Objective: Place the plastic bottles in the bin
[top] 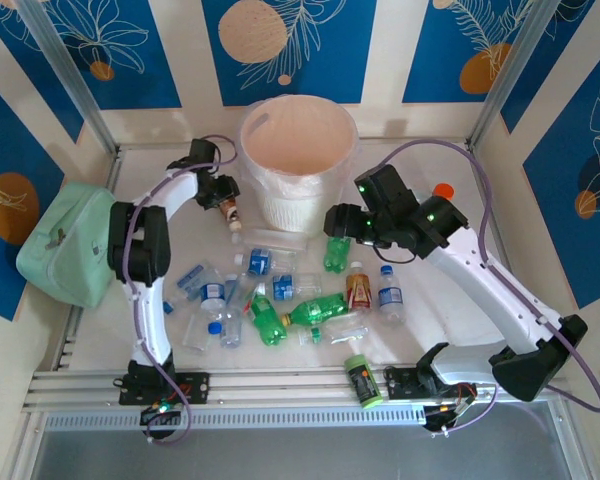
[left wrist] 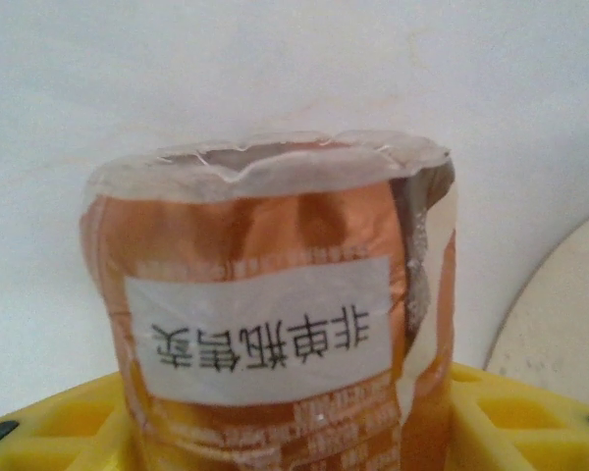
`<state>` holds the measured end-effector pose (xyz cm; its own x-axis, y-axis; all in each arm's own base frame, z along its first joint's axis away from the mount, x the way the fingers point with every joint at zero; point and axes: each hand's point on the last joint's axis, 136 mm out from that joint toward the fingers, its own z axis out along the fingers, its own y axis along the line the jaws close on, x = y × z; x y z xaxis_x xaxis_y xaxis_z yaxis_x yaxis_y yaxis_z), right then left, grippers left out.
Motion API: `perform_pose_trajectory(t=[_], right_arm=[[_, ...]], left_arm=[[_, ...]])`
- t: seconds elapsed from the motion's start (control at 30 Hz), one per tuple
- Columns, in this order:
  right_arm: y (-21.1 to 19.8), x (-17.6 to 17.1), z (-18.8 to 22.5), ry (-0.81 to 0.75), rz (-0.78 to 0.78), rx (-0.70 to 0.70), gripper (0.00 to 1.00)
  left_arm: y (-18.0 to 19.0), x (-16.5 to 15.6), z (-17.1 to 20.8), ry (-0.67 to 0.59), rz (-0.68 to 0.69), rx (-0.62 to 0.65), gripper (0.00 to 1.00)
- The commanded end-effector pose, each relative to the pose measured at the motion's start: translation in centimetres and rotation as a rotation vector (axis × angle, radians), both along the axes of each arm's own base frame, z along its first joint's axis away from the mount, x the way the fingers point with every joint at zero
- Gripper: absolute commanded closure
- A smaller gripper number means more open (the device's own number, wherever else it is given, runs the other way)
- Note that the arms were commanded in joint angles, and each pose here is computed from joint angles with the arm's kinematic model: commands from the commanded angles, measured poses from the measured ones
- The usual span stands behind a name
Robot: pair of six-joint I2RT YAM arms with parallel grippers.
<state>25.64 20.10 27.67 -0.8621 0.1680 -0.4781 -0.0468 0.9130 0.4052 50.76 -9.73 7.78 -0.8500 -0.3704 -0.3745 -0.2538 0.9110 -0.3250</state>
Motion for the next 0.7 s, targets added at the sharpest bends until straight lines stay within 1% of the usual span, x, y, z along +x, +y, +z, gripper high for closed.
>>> perform_pose_trajectory(t=[0.0,0.07,0.1,0.2,0.27,0.43,0.5,0.57,0.67], right_arm=[[2.0,-0.1,1.7,-0.038,0.079,0.029,0.24],[3.8,-0.5,2.3,-0.048,0.153,0.054,0.24],[4.9,-0.7,2.8,-0.061,0.199,0.07,0.24],[7.9,-1.5,3.7,-0.078,0.313,0.109,0.24],[9.7,-1.9,4.4,-0.078,0.374,0.148,0.24],[13.2,-2.2,7.7,-0.101,0.483,0.275,0.25],[14.1,-2.0,9.2,-0.12,0.516,0.324,0.26],[14.9,-1.7,10.7,-0.135,0.541,0.367,0.26],[15.6,-0.7,11.9,-0.151,0.558,0.378,0.28]], left_arm=[[3.9,-1.3,7.0,-0.124,0.158,0.004,0.44],[4.8,-3.0,9.1,-0.15,0.208,-0.05,0.44],[4.8,-3.9,10.7,-0.181,0.217,-0.09,0.44],[4.1,-6.1,14.5,-0.246,0.202,-0.195,0.44],[2.8,-7.3,17.3,-0.29,0.176,-0.308,0.44],[-1.2,-9.4,25.1,-0.441,0.096,-0.683,0.44],[-2.0,-10.0,28.0,-0.497,0.076,-0.775,0.44],[-3.0,-10.7,30.7,-0.545,0.034,-0.834,0.44],[-5.8,-11.8,34.3,-0.594,-0.072,-0.924,0.44]])
